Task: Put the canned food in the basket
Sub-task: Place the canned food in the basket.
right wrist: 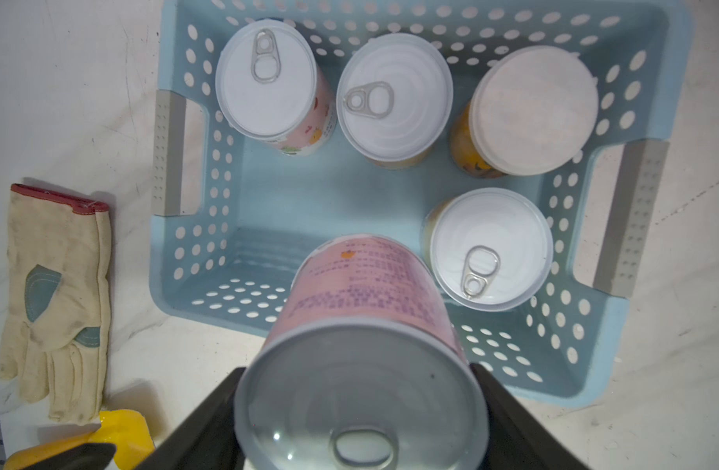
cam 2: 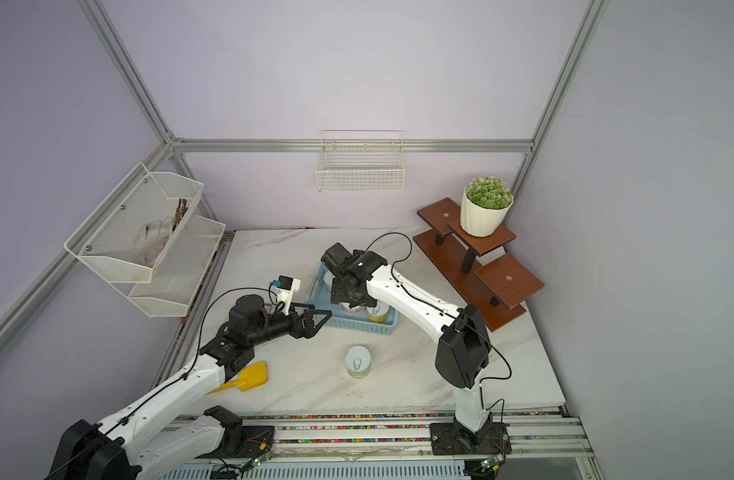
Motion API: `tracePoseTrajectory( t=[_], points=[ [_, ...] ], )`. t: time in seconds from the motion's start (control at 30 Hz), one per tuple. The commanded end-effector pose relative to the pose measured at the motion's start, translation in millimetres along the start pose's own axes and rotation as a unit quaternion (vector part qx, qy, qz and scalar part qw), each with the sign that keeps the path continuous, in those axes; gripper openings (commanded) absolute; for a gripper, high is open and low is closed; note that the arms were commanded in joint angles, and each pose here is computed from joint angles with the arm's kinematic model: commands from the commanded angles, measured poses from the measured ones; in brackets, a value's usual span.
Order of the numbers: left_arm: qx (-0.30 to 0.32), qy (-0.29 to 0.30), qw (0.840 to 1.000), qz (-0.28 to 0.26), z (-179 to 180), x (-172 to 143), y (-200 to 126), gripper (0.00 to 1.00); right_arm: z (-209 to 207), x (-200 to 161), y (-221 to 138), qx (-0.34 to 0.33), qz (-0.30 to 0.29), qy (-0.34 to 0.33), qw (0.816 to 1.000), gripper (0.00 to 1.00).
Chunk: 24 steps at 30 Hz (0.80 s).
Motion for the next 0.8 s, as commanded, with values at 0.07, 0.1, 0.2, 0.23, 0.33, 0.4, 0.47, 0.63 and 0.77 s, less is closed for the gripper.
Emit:
tracePoseTrajectory(
  t=[0.07, 0.1, 0.2, 0.23, 0.33, 0.4, 0.47, 0.63, 0.77],
  points=[
    [-0.036, -0.014, 0.999, -0.025, 4.8, 5.2, -10.2, 1.0, -0.9, 21.1, 5.0, 0.003, -0.012, 0.011, 1.0, 0.0],
    [-0.039, -0.018, 0.999, -0.027, 7.4, 5.4, -11.3, 1.0, -1.2, 22.4, 8.6, 0.003, -0.008, 0.012, 1.0, 0.0],
    [-0.039, -0.026, 0.998, -0.038, 13.6, 6.7, -13.7, 1.0, -3.7, 26.7, 19.2, -0.001, 0.005, 0.016, 1.0, 0.0],
    [-0.037, -0.028, 0.998, -0.04, 15.6, 7.3, -14.1, 1.0, -3.9, 27.9, 21.1, 0.0, 0.007, 0.017, 1.0, 0.0],
    [-0.033, -0.035, 0.998, -0.048, 22.1, 8.5, -14.7, 1.0, -4.6, 29.7, 28.6, -0.002, 0.019, 0.02, 1.0, 0.0],
    [-0.032, -0.04, 0.997, -0.051, 25.5, 9.7, -14.8, 1.0, -4.6, 30.8, 32.0, -0.005, 0.022, 0.02, 1.0, 0.0],
    [-0.031, -0.044, 0.997, -0.052, 28.9, 10.4, -14.9, 1.0, -4.5, 30.9, 35.6, -0.007, 0.025, 0.02, 0.999, 0.0],
    [-0.03, -0.048, 0.997, -0.056, 32.9, 12.6, -16.6, 1.0, -1.1, 30.7, 46.0, -0.005, 0.035, 0.018, 0.999, 0.0],
    [-0.029, -0.05, 0.997, -0.055, 34.5, 11.2, -17.7, 1.0, 1.0, 30.0, 54.5, -0.007, 0.042, 0.018, 0.999, 0.0]
  ],
)
Point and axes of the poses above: each gripper's point midway between its finger pads, its own y axis out along the fingers, its own z axis along the line the jaws close on, x = y × z, the point moved 8 cm from there along -y, back along the fingers, and after that the axes turned 9 degrees about -y, right-handed, at the moved point
